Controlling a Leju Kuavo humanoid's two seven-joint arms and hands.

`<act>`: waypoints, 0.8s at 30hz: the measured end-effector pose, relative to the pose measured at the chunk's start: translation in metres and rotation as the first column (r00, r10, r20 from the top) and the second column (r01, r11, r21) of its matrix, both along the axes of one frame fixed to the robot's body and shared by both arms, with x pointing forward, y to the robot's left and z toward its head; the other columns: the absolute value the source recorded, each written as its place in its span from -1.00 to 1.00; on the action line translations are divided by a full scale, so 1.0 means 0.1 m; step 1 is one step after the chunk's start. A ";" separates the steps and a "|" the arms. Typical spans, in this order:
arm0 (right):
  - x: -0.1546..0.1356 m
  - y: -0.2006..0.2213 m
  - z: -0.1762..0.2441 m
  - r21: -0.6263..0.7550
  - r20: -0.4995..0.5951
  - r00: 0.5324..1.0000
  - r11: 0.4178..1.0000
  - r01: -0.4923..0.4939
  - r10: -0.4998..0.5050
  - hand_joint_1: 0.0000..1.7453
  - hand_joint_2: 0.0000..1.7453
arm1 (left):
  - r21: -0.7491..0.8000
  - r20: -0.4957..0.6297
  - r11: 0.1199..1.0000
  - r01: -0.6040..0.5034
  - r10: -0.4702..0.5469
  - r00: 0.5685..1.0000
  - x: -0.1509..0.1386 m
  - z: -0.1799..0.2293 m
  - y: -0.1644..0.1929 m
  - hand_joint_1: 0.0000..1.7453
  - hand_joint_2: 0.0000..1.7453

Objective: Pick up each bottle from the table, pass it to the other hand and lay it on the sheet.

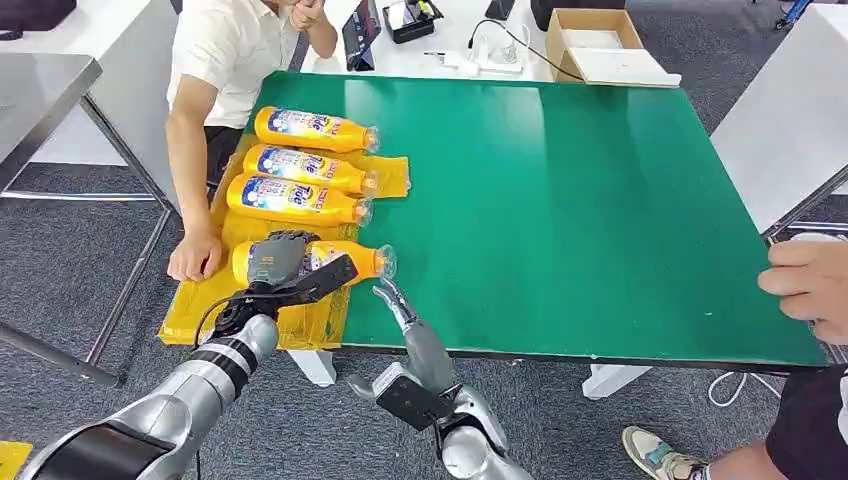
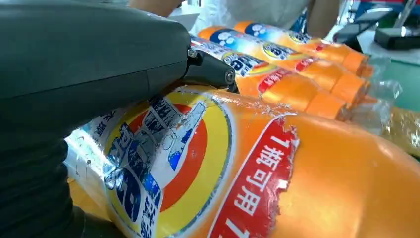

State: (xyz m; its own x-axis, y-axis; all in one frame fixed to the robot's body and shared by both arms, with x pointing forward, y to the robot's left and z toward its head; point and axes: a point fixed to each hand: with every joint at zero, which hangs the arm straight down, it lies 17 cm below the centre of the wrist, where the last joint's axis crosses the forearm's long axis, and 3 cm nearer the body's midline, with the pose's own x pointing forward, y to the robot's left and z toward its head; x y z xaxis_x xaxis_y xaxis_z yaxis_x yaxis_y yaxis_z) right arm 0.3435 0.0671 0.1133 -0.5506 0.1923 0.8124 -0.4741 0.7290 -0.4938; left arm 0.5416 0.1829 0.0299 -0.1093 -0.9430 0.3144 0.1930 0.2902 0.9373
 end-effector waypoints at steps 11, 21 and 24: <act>-0.02 0.06 -0.05 0.000 -0.012 1.000 1.000 -0.012 0.012 -1.00 1.00 | -0.047 -0.135 0.999 -0.010 0.004 0.991 -0.02 -0.17 -0.03 -1.00 1.00; -0.03 0.06 -0.11 -0.010 -0.022 1.000 1.000 -0.014 0.013 -1.00 1.00 | -0.048 -0.144 0.999 -0.010 0.002 0.990 -0.03 -0.19 -0.05 -1.00 1.00; -0.03 0.07 -0.11 -0.010 -0.021 1.000 1.000 -0.014 0.014 -1.00 1.00 | -0.066 -0.174 0.998 0.010 -0.021 0.985 -0.06 -0.23 -0.09 -1.00 1.00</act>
